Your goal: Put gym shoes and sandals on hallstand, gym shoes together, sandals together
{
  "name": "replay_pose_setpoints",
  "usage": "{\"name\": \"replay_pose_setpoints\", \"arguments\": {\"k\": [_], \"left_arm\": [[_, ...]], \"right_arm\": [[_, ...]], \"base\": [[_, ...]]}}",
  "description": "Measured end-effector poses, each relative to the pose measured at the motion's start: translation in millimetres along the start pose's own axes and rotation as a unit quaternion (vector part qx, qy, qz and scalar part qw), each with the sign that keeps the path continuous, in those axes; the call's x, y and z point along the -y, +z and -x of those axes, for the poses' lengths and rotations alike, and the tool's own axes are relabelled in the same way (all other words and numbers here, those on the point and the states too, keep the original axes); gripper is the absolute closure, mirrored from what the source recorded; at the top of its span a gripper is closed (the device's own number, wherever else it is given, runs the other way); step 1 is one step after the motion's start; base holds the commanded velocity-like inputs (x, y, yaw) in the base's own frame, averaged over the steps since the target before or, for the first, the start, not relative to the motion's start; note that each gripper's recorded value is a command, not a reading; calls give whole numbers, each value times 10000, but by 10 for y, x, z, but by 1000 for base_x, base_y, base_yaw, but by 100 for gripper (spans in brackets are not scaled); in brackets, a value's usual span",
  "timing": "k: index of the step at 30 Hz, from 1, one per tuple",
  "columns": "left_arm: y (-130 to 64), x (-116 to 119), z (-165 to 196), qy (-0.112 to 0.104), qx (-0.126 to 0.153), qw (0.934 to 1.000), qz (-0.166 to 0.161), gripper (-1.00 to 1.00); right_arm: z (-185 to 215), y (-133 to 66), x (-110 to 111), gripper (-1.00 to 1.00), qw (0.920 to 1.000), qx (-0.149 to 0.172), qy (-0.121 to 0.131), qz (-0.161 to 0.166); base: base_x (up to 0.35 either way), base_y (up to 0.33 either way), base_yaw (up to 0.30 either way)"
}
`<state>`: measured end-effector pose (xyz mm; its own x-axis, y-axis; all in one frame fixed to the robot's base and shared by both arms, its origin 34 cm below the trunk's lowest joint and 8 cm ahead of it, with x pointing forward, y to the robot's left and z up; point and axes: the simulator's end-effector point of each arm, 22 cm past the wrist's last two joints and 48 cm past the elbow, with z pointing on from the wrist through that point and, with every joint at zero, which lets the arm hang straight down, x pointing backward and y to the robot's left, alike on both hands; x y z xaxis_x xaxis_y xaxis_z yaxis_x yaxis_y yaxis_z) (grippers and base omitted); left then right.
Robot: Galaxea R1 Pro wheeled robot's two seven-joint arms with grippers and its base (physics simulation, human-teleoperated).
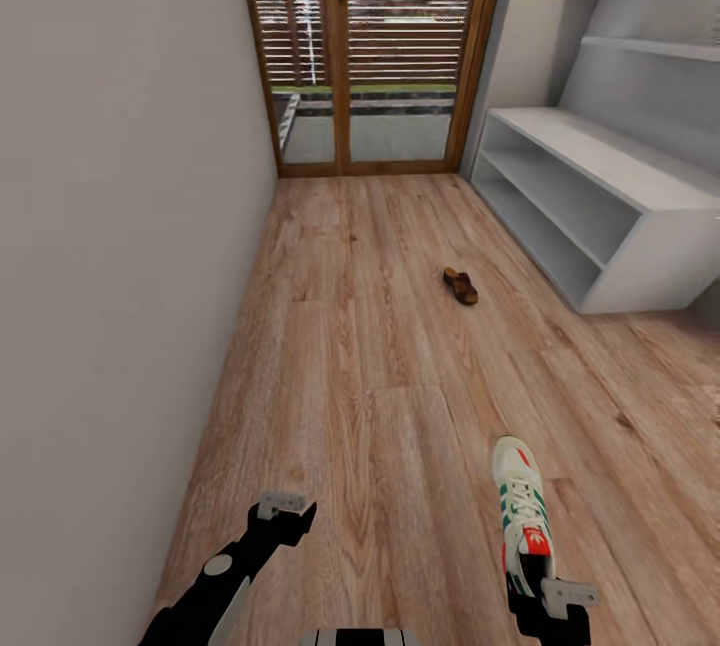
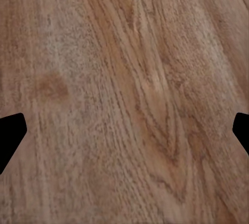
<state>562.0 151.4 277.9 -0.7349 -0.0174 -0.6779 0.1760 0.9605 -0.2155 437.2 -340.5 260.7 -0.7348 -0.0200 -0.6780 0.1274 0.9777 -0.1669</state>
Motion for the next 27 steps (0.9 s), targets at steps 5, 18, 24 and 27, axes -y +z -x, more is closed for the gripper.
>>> {"name": "replay_pose_setpoints", "arguments": {"k": [5,18,24,27], "left_arm": [[-18,-1,27,8,50,10000,20,-100],[-52,1,127,31,153,9999,31,-100],[-65,9,175,39,197,9998,29,-100],[-72,12,200,43,219,9997,28,-100]], "right_arm": [[2,-9,0,100,10000,3,5,3],[81,-22,2,100,9999,100,22,4],[126,-27,4,100,9999,157,31,4],[148,-30,5,100,9998,182,36,3]], "base": [[0,0,-118],[112,0,-118],[305,0,-118],[329,0,-118]]}}
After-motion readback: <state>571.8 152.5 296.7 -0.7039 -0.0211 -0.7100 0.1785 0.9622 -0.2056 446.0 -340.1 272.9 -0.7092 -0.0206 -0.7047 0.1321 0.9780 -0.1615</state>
